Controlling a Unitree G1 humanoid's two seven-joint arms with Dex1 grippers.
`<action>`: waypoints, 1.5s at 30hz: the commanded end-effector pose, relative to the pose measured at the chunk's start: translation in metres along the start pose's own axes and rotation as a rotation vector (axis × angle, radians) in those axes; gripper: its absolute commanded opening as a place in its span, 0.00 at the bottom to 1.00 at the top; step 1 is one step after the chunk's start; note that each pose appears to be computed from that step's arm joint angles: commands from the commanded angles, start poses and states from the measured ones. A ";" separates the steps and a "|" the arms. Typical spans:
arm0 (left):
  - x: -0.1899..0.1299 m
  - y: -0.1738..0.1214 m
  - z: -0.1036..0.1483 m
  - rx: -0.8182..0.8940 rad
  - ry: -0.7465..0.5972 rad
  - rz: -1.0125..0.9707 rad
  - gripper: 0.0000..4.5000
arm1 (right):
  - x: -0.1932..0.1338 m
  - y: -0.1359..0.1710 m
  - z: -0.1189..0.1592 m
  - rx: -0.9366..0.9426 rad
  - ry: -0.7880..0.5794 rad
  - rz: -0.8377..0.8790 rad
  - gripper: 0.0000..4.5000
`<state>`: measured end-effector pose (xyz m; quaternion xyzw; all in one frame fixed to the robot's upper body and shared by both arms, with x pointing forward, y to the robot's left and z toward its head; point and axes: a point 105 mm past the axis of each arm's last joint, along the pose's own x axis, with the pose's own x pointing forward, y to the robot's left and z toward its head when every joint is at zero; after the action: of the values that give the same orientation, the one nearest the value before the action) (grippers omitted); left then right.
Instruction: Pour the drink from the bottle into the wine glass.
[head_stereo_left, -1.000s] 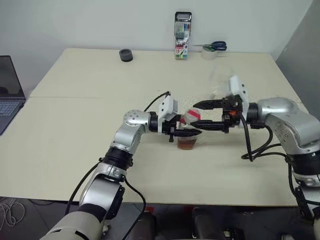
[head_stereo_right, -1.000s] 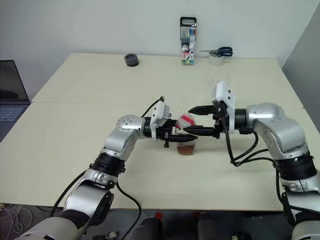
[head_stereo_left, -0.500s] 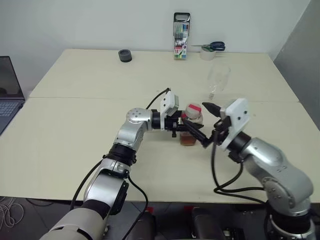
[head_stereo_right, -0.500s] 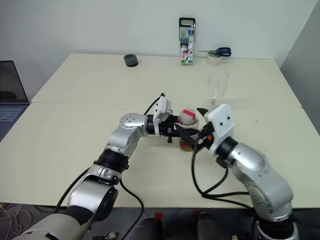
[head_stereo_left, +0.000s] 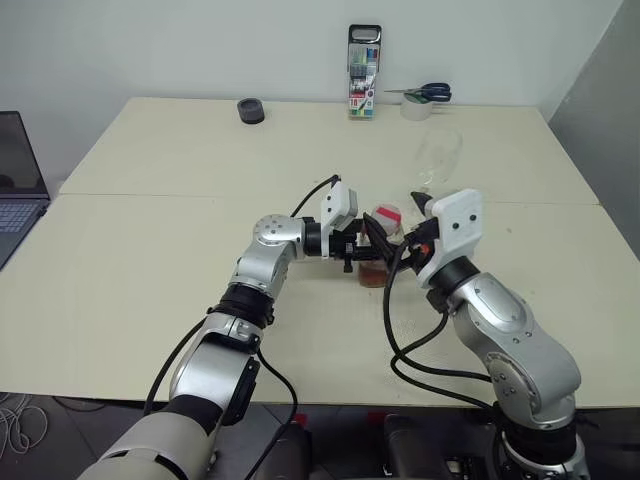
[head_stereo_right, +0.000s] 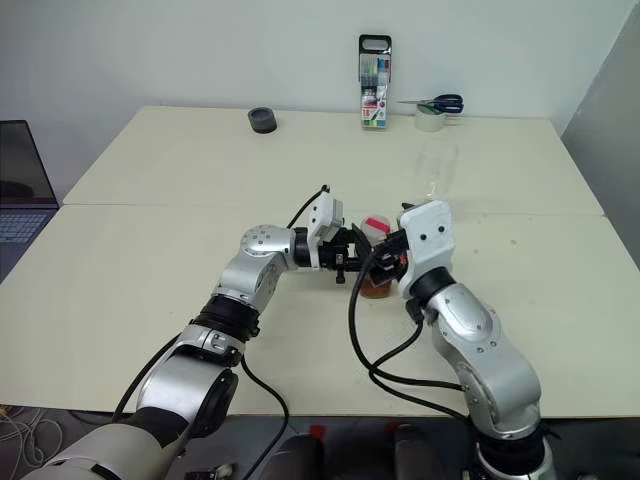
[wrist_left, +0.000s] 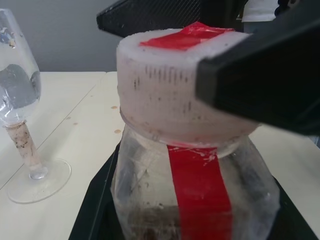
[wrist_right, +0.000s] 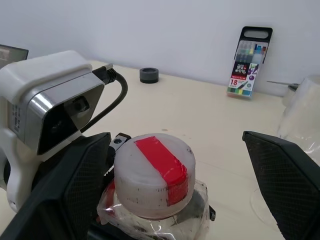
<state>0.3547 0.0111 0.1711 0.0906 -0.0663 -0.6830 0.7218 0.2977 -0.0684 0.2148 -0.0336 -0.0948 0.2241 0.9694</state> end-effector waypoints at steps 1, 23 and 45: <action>0.000 0.002 0.014 0.062 -0.020 -0.009 0.39 | 0.001 -0.004 0.010 -0.009 -0.049 -0.027 0.91; -0.006 -0.009 0.008 0.132 0.042 -0.107 0.38 | 0.002 -0.037 -0.009 -0.244 0.288 0.810 0.42; 0.000 0.015 0.017 0.065 -0.023 0.061 0.38 | -0.020 -0.019 0.024 -0.093 -0.007 0.143 0.96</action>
<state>0.3628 0.0144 0.1678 0.0926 -0.0563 -0.6652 0.7388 0.2834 -0.0905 0.2202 -0.0677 -0.0628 0.3373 0.9369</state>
